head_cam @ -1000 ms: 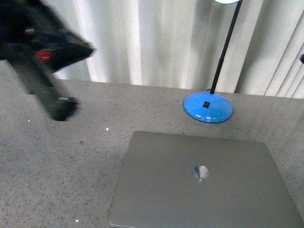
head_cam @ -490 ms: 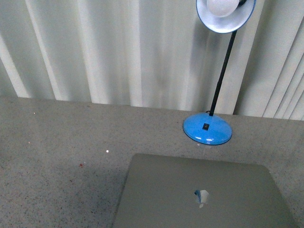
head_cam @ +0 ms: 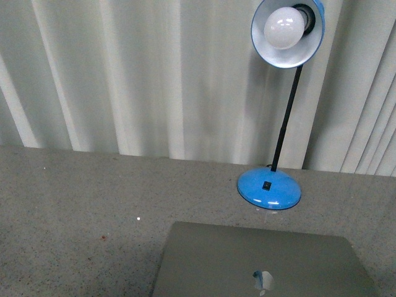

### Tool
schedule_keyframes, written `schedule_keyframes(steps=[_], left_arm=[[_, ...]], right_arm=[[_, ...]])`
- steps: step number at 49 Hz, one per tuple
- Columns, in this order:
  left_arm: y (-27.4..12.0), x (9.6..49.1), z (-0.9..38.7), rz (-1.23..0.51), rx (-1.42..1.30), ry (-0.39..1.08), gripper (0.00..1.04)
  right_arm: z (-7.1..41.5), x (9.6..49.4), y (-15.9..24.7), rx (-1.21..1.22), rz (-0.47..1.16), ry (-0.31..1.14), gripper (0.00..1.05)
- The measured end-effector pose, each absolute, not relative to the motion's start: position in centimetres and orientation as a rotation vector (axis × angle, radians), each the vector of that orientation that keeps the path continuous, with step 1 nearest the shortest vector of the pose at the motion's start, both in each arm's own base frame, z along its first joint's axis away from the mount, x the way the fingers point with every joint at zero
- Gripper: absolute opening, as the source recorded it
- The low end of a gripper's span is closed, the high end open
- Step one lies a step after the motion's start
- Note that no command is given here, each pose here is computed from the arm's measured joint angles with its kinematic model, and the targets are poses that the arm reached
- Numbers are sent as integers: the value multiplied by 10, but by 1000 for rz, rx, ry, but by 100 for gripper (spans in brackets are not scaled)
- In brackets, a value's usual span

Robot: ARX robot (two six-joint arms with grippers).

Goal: Close laptop

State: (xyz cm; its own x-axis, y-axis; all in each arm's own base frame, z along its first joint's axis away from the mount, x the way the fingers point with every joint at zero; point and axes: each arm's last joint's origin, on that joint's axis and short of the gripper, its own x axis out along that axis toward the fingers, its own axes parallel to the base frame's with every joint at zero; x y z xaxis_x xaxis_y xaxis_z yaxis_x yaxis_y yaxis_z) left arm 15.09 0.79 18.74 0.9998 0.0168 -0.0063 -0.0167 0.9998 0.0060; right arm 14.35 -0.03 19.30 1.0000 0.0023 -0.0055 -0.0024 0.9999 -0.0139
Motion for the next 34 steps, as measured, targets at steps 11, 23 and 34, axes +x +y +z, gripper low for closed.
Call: schedule_keyframes(steps=[11,23,34], left_arm=[[0,137,179,-1,2,5,4],[0,128,174,0,1,-15,4],[0,122,176,1,-1,-31,4]], right_arm=[[183,132,0,-13,0,6,3],[176,123,0,-13,-1,6,3],[169,118,0,-12,-2,-7,3]])
